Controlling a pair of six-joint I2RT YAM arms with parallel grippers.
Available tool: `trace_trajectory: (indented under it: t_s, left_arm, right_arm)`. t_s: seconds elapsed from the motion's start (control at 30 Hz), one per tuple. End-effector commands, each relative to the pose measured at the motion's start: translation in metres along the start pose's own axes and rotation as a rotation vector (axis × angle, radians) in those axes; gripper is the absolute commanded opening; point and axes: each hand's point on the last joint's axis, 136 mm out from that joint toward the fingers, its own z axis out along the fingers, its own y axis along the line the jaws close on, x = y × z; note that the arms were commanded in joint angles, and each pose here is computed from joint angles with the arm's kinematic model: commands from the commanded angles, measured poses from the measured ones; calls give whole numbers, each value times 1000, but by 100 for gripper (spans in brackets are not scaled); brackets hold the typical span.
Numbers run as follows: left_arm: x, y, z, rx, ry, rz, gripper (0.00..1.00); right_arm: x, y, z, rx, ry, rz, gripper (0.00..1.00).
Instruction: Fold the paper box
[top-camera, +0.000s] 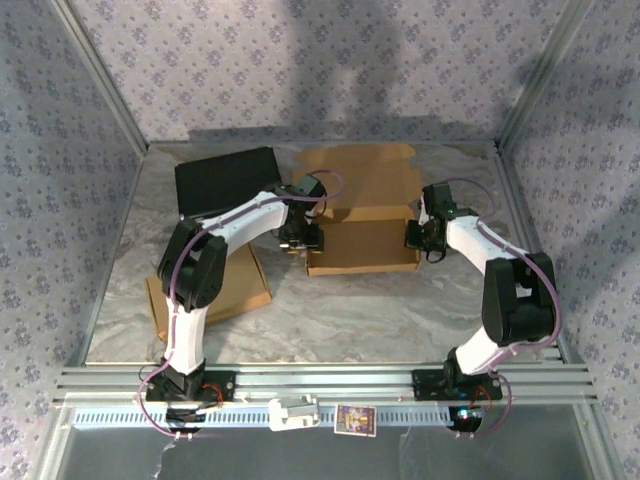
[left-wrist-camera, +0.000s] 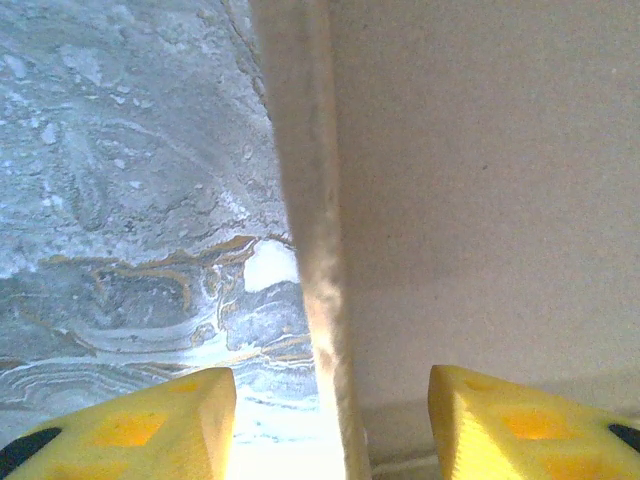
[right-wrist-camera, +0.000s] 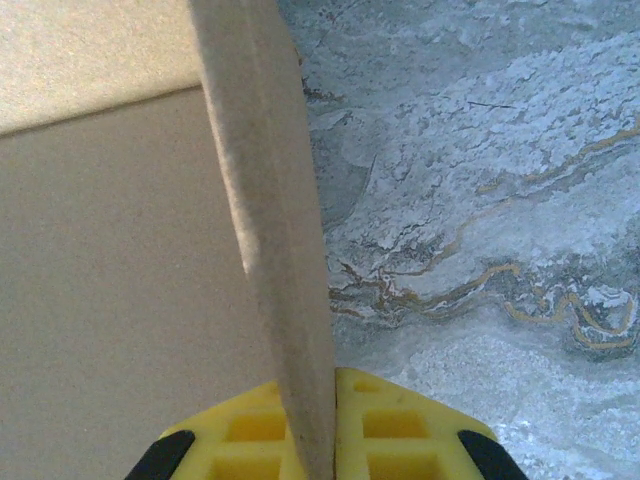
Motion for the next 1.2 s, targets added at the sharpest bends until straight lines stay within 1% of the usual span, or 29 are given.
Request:
trace_trajectory:
  t_s: [0.0,0.17,0.27,0.37,0.43,0.53,0.6,0.67,0.77,0.87,1.0,1.1,1.17]
  left_arm:
    - [1,1,-22,4,-30,2,57]
    - [-11,3,-41,22,-96,-8,57]
    - [-31,12,-57,55,-175,-37,57]
    - [-66,25,-74,122,-261,-63,56]
    - [-93,33,-83,181,-297,-73,56]
    - [-131,47,-88,238,-334,-110,56]
    - [-153,45,-87,309,-355,-116,56]
    - [-166,40,-78,345,-339,-102,56]
    - [-174,30,-59,390,-294,-82,56]
    - [-183,20,-51,425,-282,-72,56]
    - [-182,13,-38,438,-233,-68,56]
    - [-182,4,-28,465,-210,-54,57]
    - [-181,4,-19,458,-192,-52,57]
  right_arm:
    - [5,-1,8,-17,22,0,0]
    - [17,-6,16,-12,53,2,0]
    - [21,-8,19,-16,61,4,0]
    - [24,-10,21,-12,69,-11,0]
    - [26,-12,22,-11,72,-18,0]
    - [28,-14,21,-12,72,-21,0]
    - [29,-16,21,-10,69,-25,0]
    - [30,-19,19,-13,67,-19,0]
    - [31,-22,15,-22,56,-12,0]
    - [31,-24,11,-36,46,-5,0]
    - [31,-28,3,-56,19,13,0]
    - [33,-30,2,-66,23,17,0]
    - [33,-30,1,-70,22,22,0]
